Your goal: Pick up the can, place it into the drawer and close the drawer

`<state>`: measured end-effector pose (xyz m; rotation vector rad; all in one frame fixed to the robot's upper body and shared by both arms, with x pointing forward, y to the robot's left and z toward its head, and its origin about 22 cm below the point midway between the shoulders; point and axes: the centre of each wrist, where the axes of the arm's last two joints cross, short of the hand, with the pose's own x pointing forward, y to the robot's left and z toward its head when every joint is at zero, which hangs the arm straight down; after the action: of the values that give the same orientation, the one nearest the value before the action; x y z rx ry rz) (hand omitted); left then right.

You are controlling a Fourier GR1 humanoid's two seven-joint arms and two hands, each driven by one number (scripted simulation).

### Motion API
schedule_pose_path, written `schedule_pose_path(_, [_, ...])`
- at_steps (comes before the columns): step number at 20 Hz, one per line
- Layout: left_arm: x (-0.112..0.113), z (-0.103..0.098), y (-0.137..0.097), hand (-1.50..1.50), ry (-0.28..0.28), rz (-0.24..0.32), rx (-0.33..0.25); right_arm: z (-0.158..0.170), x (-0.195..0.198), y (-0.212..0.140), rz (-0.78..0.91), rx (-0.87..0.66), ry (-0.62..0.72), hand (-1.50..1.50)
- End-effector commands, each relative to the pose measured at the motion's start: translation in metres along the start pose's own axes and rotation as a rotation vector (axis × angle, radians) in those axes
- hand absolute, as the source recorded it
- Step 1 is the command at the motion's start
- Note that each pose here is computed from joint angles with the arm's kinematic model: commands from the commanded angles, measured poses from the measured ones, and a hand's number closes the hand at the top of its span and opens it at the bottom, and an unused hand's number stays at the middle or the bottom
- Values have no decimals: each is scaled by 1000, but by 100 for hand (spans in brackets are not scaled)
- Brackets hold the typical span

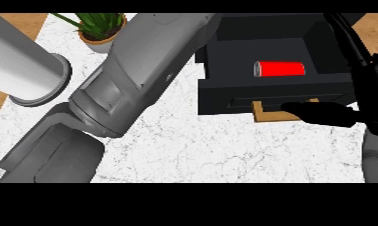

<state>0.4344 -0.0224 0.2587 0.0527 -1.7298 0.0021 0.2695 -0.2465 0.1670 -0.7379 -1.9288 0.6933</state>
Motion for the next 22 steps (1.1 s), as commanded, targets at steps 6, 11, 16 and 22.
schedule_pose_path(6, [-8,-1,3,-150,-7,-35,-5,-30,-29,75,246,111,-6,-150])
schedule_pose_path(11, [2,-8,14,-150,7,19,4,-48,-47,104,316,106,-9,-150])
schedule_pose_path(16, [7,-20,42,-150,8,11,23,-52,-69,132,354,108,2,-150])
schedule_pose_path(22, [5,-21,53,-150,11,-14,23,-87,-70,151,422,-23,37,-150])
